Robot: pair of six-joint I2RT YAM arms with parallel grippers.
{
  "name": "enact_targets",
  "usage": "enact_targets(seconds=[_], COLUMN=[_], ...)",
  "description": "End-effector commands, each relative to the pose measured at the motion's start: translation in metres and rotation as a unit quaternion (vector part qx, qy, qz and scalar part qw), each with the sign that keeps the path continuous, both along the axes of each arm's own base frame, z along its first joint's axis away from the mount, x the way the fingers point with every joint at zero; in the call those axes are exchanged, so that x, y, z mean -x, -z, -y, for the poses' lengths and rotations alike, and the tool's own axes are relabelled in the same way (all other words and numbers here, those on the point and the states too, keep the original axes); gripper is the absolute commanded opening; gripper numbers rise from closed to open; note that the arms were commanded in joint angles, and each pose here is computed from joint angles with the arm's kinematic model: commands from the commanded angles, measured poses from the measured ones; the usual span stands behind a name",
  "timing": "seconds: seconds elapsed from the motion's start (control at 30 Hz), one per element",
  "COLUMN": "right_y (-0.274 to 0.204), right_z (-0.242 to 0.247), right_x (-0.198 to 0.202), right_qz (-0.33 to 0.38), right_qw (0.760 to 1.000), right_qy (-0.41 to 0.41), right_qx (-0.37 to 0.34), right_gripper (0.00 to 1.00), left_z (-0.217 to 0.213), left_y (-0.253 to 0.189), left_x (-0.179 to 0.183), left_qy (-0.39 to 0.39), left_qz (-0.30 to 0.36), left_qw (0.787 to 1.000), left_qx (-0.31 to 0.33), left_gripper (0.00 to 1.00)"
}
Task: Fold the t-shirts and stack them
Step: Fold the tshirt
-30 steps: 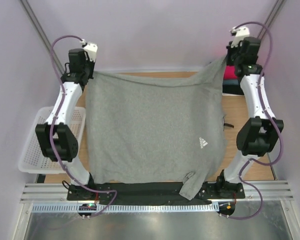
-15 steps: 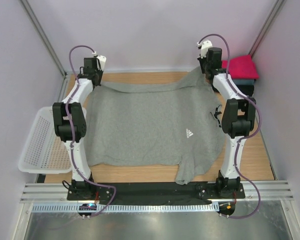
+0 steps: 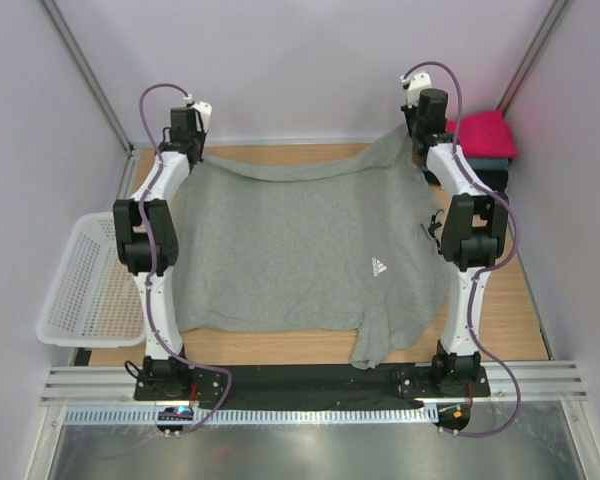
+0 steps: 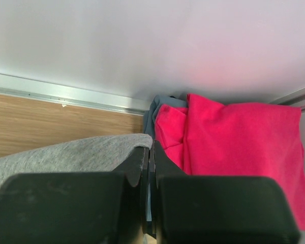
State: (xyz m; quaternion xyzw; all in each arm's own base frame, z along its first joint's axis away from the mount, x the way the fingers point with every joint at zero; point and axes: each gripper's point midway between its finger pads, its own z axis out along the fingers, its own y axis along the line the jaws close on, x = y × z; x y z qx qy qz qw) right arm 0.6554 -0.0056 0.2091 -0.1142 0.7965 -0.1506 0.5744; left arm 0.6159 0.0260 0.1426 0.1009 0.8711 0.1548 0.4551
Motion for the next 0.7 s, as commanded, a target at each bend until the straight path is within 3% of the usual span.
enact_targets(seconds=[0.0,0.33,0.67], right_y=[-0.044,-0.065,-0.05], right_z=[0.005,0.01,0.01], right_x=[0.001,0.076,0.147], right_qz=[0.047,0.03,0.002], right_qw=[0.999,0.999,1.0], right_qy=[0.011,0.008,-0.002], right_qx=[-0.008,-0.006,-0.015], right_gripper=[0.01,0.01,0.01], left_z=[-0.003,0.002,0.004], left_y=[-0.03,-0.085,-0.073], left_x=[-0.002,0.05,0.101], left_qy=[-0.017,-0.003,0.007], left_qz=[0.041,0.065,0.04], left_qw=[0.999,0.998,0.999], left_qx=[0.011,0.027,0.035], left_gripper=[0.0,0.0,0.0])
